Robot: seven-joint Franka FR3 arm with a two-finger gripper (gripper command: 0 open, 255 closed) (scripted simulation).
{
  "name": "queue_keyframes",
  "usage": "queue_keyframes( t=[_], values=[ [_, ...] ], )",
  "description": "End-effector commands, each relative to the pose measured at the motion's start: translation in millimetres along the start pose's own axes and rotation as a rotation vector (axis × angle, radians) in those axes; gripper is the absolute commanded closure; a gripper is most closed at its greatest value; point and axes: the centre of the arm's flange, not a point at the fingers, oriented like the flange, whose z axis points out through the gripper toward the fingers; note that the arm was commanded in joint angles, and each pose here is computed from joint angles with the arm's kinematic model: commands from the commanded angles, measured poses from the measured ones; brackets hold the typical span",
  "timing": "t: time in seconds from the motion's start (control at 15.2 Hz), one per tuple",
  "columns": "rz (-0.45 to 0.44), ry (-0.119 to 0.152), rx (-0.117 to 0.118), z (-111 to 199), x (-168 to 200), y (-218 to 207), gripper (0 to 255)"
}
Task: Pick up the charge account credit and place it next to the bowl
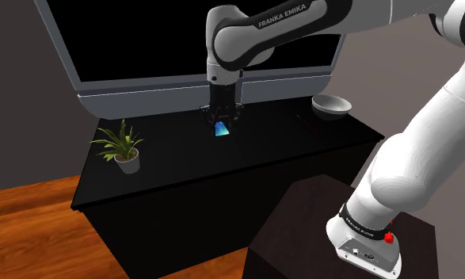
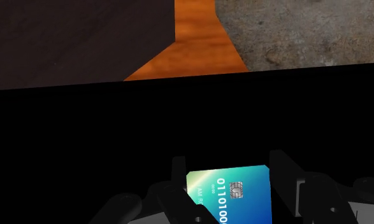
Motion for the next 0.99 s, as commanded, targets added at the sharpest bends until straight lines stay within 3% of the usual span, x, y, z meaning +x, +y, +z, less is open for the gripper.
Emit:
queue_keyframes(
  t=[0.0,0.4,0.92],
  values=[
    [0.0,0.0,0.0,-12,-2,0,255],
    [0.0,0.0,0.0,-42,-7,0,255],
    [0.0,0.0,0.0,-46,-2,105,255]
  ],
)
